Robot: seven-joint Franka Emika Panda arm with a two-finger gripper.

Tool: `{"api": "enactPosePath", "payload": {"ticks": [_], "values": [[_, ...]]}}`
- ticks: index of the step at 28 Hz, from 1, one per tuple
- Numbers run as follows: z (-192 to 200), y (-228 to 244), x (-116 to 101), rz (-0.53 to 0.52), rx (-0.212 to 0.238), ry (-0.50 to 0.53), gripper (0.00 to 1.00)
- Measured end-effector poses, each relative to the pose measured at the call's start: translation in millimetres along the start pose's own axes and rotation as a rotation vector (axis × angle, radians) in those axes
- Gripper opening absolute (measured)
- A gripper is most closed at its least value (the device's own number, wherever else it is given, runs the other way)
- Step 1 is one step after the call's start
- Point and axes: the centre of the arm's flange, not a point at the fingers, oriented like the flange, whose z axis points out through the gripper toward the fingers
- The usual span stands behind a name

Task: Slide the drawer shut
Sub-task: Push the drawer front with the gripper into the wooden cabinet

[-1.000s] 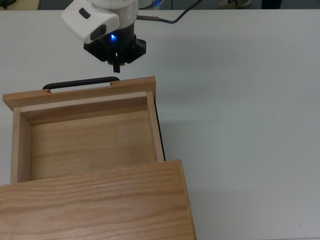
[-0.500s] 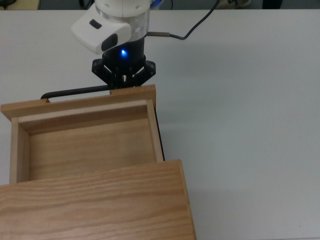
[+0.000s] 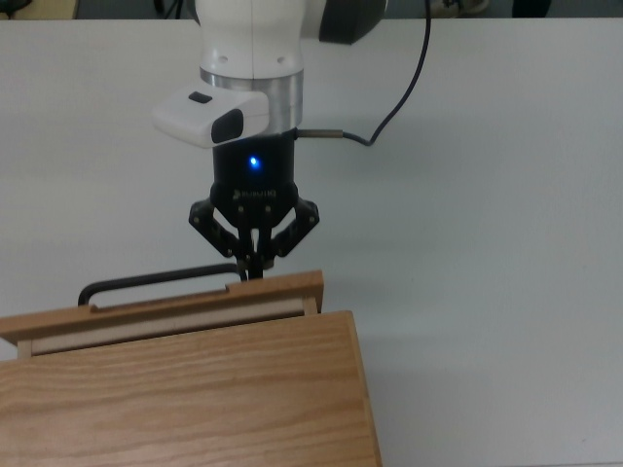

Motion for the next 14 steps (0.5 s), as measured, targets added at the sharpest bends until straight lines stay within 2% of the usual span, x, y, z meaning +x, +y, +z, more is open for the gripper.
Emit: {"api": "enactPosePath", "payload": {"ticks": [4,6,14], "values": [[11,-3,6,-0.002,0.008,0.135,0.01],[15,-3,6,-0.002,0.01,0.171,0.01],[18,-3,4,-0.002,0.012,0.202,0.01]]}}
